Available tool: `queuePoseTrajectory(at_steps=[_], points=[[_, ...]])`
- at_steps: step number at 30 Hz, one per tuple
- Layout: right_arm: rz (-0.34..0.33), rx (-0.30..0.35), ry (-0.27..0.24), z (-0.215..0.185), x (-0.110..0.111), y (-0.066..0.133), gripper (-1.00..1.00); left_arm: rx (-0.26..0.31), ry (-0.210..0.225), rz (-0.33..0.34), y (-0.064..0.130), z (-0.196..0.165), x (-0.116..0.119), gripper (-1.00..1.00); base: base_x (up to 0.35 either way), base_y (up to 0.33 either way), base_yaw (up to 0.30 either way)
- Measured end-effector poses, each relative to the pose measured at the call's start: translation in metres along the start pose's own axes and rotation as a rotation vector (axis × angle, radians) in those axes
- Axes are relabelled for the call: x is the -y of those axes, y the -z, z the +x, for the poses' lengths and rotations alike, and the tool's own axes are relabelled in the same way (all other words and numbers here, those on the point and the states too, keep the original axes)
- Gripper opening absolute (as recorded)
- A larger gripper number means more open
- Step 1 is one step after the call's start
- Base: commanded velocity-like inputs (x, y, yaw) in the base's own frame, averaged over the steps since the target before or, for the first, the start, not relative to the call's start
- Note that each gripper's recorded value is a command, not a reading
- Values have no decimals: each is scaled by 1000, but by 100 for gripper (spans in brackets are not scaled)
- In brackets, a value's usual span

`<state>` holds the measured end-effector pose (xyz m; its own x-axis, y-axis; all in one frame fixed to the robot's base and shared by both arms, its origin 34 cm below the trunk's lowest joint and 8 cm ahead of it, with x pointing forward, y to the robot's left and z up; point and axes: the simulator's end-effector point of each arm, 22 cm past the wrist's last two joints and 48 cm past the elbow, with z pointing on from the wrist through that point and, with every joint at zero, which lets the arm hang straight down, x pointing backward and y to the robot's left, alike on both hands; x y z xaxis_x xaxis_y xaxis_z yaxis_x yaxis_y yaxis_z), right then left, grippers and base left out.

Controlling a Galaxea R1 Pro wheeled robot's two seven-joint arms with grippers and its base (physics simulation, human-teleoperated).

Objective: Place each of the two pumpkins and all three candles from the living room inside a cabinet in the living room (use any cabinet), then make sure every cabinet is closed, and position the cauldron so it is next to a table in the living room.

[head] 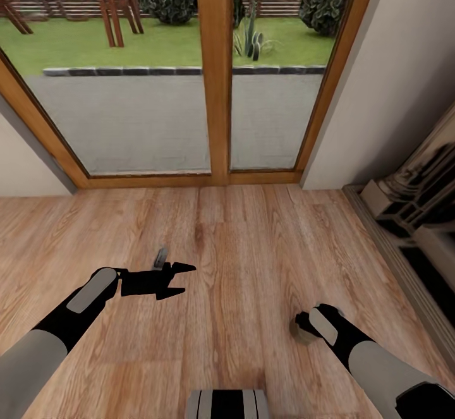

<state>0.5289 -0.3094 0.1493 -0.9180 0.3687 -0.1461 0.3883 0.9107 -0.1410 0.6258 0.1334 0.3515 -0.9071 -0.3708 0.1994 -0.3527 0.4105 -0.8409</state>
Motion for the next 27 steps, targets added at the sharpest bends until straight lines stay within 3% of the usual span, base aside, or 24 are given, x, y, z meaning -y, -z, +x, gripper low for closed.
queuePoseTrajectory(at_steps=[18,27], points=[[17,9,-5,4,6,-9,100,-7,14,-5,-4,0,-9,100,0,0,0],[-27,1,-4,7,-2,-11,100,-7,14,-5,-4,0,-9,100,0,0,0]])
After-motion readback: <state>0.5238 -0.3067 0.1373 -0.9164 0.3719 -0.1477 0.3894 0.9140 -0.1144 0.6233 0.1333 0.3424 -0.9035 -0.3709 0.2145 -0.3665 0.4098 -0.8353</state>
